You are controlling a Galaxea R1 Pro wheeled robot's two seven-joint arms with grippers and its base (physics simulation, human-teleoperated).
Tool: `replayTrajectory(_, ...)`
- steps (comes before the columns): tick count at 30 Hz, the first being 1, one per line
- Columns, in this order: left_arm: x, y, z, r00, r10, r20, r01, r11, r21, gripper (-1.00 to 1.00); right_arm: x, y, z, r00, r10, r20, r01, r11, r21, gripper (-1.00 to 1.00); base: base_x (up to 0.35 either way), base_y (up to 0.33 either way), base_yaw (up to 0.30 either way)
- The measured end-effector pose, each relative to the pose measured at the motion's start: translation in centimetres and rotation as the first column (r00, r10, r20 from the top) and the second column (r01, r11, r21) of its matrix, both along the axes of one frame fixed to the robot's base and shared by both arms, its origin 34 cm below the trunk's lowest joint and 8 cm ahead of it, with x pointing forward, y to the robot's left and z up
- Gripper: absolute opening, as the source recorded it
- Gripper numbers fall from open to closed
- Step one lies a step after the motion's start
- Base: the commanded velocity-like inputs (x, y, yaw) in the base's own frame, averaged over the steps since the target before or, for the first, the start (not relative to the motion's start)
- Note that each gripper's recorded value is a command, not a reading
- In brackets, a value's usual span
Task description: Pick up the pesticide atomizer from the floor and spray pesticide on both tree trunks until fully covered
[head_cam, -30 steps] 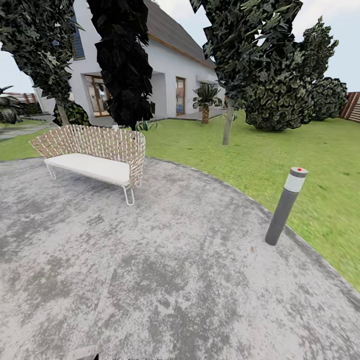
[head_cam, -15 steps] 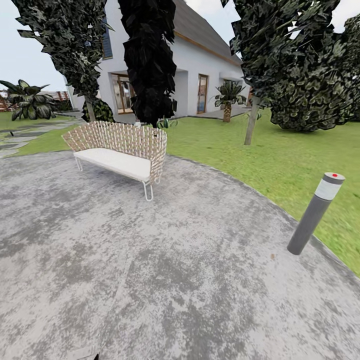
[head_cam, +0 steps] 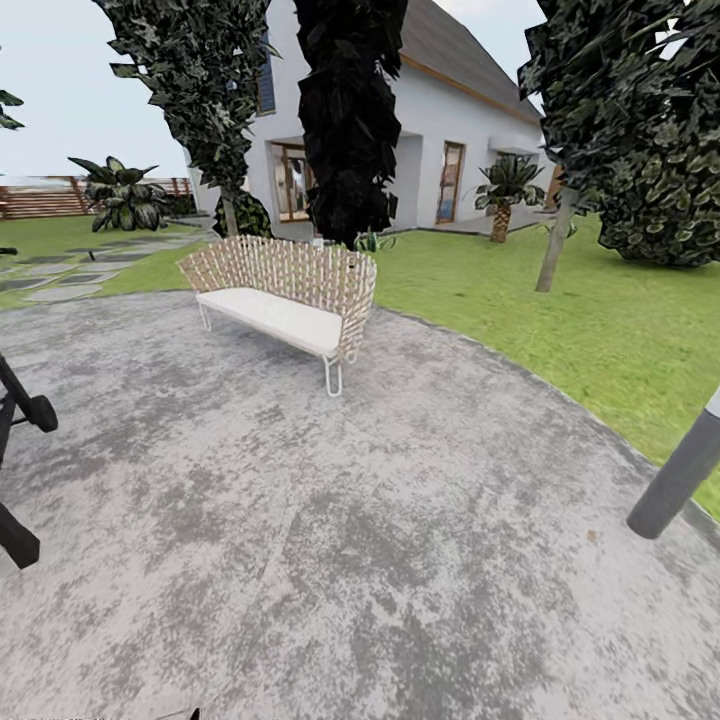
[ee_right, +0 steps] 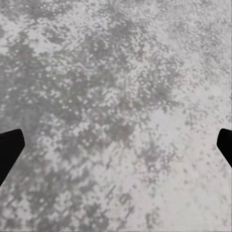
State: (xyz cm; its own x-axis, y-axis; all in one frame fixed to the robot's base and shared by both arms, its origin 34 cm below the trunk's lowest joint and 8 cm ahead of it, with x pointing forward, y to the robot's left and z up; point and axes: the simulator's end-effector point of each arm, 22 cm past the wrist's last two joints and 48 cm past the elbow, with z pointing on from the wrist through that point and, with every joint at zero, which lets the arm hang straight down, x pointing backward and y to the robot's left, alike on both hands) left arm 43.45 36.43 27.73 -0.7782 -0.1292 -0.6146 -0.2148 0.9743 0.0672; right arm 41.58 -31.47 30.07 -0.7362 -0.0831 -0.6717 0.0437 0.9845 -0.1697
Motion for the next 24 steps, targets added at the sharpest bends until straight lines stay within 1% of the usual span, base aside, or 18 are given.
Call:
replayTrajectory(12, -0.4, 0.7, -0.2, 1.000, 0.023, -0.008, -0.023, 1.000, 0.002, 1.00, -0.2, -0.1, -0.2, 1.000, -0.004, -0.006, 0.004, 1.000, -0.001, 1.00, 0.327, 0.000, 0.268)
replayTrajectory(14, -0.5, 0.9, -0.2, 1.000, 0.030, -0.009, -0.030, 1.000, 0.002, 1.00, -0.3, -0.1, -0.3, 1.000, -0.003, -0.007, 0.003, 1.000, -0.001, 1.00, 0.338, 0.000, 0.269)
replayTrajectory(19, -0.7, 1.5, -0.3, 0.998, 0.067, -0.006, -0.067, 0.998, -0.004, 1.00, -0.3, 0.1, -0.3, 1.000, -0.002, -0.008, 0.002, 1.000, 0.001, 1.00, 0.339, -0.053, 0.271)
replayTrajectory(24, -0.8, 1.6, -0.4, 0.997, 0.077, -0.008, -0.077, 0.997, -0.005, 1.00, -0.3, 0.1, -0.4, 1.000, -0.002, -0.011, 0.002, 1.000, 0.001, 1.00, 0.339, -0.091, 0.271)
